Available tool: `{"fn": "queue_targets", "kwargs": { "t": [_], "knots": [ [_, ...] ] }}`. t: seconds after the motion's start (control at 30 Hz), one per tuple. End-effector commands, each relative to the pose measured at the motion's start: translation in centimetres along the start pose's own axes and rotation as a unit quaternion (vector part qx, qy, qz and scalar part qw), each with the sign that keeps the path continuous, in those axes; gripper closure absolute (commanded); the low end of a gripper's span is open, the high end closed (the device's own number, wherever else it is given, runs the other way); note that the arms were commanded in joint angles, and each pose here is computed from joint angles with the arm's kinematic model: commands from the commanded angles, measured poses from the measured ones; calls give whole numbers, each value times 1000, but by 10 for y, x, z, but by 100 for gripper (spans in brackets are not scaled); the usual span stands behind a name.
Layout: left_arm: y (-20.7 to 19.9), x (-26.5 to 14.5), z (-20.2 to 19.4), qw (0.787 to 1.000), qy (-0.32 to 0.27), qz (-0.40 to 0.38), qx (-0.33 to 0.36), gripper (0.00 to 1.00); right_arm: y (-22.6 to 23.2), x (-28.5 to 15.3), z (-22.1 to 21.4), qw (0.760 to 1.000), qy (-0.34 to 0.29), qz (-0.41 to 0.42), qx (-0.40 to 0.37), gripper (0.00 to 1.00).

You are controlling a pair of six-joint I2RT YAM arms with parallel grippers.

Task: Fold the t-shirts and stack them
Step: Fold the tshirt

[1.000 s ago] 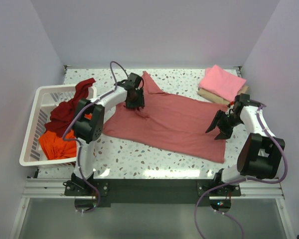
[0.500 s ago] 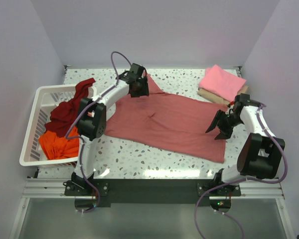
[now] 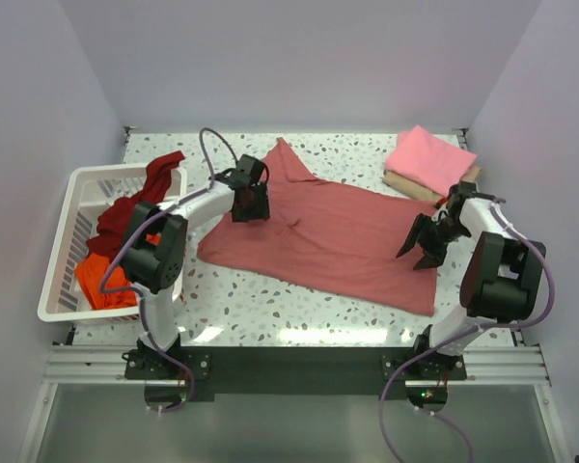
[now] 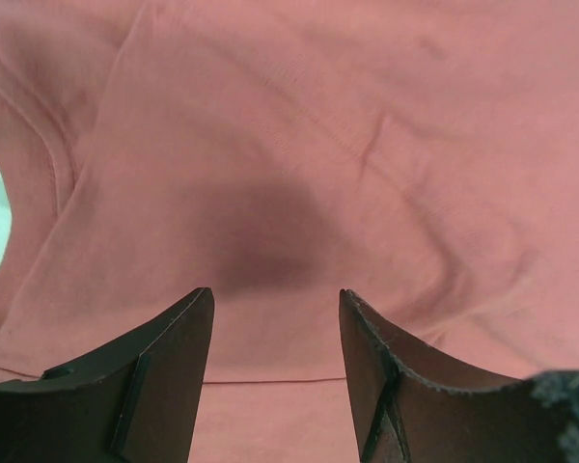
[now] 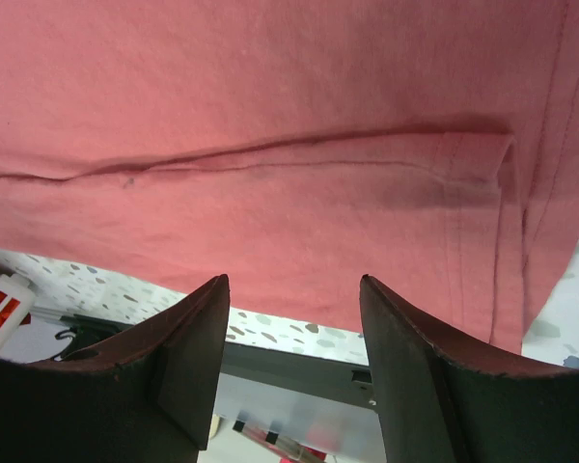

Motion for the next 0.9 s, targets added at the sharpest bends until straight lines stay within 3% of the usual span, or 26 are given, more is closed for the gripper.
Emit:
{"fn": "queue_targets", "kwargs": {
  "t": [0.0, 0.4, 0.67, 0.87],
  "knots": [
    [6, -4, -2, 999, -25, 5, -20, 41, 5, 0, 17, 999, -24, 11, -26, 40],
    [43, -6, -60, 997, 25, 73, -27, 42, -5, 9, 14, 1000, -2, -27, -15, 40],
    [47, -21, -87, 998, 34, 50, -35, 42, -14, 25, 6, 998, 26, -52, 18, 40],
    [31, -34, -80, 999, 23, 31, -23, 40, -19, 31, -7, 997, 40, -55, 34, 40]
  ]
}}
Point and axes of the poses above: each gripper's point midway between its finger pads, its own x axis out along the fingers, its own y axis along the line the jaws close on, z = x × y, the point moved 9 cm from there along -x, back along the fingers, and after that the axes turned 1 degree about x, right-handed, at the moved point
